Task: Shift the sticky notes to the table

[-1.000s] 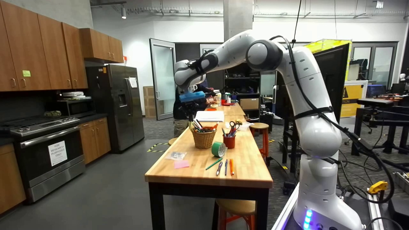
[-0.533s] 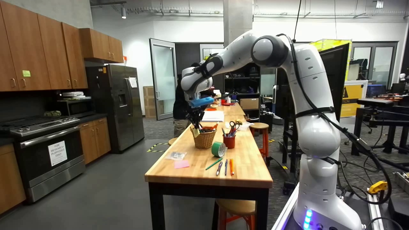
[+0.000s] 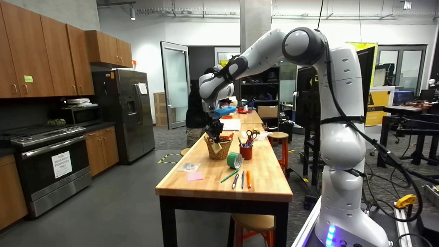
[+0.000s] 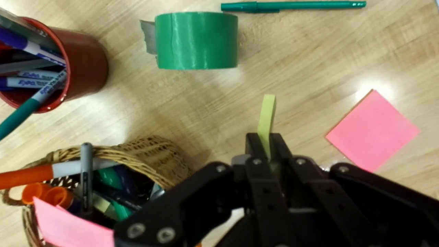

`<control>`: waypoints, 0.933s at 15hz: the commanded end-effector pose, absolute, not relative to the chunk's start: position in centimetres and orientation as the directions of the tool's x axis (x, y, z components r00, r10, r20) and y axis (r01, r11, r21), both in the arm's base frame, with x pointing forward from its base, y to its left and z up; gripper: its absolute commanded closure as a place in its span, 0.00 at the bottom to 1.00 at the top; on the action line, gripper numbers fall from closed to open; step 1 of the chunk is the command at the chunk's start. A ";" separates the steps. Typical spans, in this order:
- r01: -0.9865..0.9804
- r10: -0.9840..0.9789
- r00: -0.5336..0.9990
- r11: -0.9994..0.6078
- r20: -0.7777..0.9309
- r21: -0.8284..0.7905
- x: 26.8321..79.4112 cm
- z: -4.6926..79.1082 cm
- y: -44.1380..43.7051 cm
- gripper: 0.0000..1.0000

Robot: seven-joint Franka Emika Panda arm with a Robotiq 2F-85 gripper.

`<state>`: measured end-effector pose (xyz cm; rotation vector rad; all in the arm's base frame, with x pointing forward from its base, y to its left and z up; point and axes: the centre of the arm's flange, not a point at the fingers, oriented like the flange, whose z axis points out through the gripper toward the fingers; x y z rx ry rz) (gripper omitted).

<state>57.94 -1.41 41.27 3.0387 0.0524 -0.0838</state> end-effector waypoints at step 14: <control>0.328 0.320 0.934 -0.944 -0.160 0.031 50.2 40.2 4.5 0.98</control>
